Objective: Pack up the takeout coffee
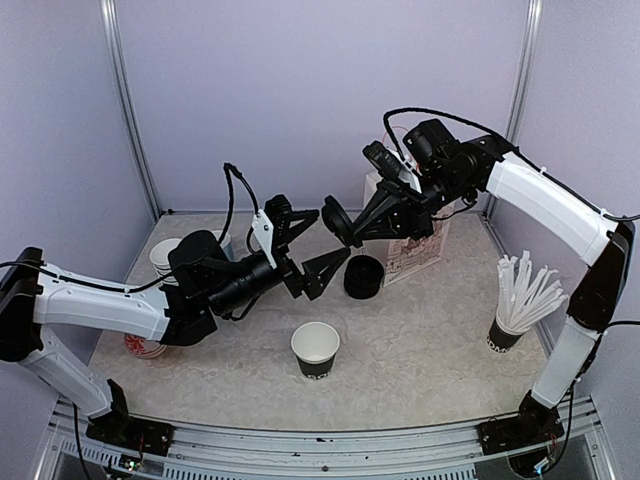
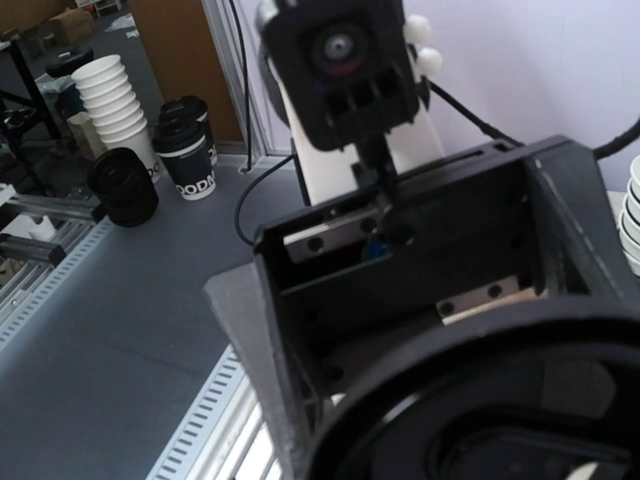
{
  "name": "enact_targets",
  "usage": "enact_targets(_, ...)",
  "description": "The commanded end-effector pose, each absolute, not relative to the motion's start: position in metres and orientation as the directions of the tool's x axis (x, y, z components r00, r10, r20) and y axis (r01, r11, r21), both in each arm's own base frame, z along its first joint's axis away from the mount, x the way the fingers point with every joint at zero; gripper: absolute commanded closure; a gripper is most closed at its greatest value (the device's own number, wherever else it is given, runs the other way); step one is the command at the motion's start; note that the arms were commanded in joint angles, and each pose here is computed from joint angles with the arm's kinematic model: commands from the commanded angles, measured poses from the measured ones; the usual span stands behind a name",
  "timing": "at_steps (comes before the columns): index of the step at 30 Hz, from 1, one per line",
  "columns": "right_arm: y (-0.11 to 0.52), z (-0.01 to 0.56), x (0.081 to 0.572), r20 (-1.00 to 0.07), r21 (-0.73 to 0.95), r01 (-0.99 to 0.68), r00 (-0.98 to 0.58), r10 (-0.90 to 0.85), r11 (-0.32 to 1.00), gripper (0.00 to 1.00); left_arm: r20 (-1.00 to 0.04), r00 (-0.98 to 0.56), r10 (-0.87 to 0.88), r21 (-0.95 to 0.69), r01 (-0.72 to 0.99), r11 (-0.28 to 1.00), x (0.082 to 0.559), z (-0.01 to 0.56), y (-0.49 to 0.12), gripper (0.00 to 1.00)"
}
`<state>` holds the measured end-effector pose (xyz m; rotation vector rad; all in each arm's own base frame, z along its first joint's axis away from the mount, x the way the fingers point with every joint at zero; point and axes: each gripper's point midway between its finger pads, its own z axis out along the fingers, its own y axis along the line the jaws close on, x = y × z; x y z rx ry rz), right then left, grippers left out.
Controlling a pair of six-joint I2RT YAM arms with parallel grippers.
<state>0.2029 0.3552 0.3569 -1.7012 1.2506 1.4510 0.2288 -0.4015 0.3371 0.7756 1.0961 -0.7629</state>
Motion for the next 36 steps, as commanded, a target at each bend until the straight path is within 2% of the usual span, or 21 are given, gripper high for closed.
enact_targets(1, 0.356, 0.361, 0.192, -0.962, 0.155, -0.888, -0.035, -0.271, -0.434, 0.92, -0.934, 0.294, -0.202, 0.151, 0.839, 0.523, 0.231, 0.357, -0.402, 0.10)
enact_targets(18, 0.358, 0.352, 0.195, -0.955, 0.160, -0.896, -0.034, -0.295, -0.415, 0.90, -0.936, 0.287, -0.204, 0.169, 0.875, 0.454, 0.228, 0.356, -0.414, 0.30)
enact_targets(20, 0.358, 0.351, 0.196, -0.953, 0.158, -0.901, -0.031, -0.302, -0.405, 0.86, -0.942, 0.271, -0.196, 0.159, 0.878, 0.451, 0.228, 0.355, -0.414, 0.31)
enact_targets(24, 0.356, 0.348, 0.201, -0.942, 0.127, -0.927, -0.001, -0.334, -0.354, 0.71, -0.964, 0.229, -0.139, 0.144, 0.880, 0.452, 0.229, 0.350, -0.410, 0.35)
enact_targets(28, 0.344, 0.347, 0.211, -0.932, 0.075, -0.958, 0.032, -0.361, -0.277, 0.63, -0.987, 0.161, -0.029, 0.129, 0.873, 0.470, 0.231, 0.342, -0.400, 0.37)
enact_targets(31, 0.330, 0.347, 0.219, -0.930, 0.048, -0.973, 0.038, -0.365, -0.224, 0.60, -0.990, 0.037, 0.133, 0.100, 0.857, 0.505, 0.236, 0.323, -0.387, 0.38)
enact_targets(33, 0.322, 0.341, 0.223, -0.927, 0.039, -0.981, 0.034, -0.373, -0.188, 0.58, -0.967, -0.058, 0.248, 0.082, 0.851, 0.518, 0.234, 0.310, -0.377, 0.37)
enact_targets(36, 0.318, 0.319, 0.242, -0.906, 0.021, -0.998, 0.007, -0.422, -0.062, 0.56, -0.884, -0.236, 0.404, 0.024, 0.839, 0.544, 0.227, 0.297, -0.357, 0.36)
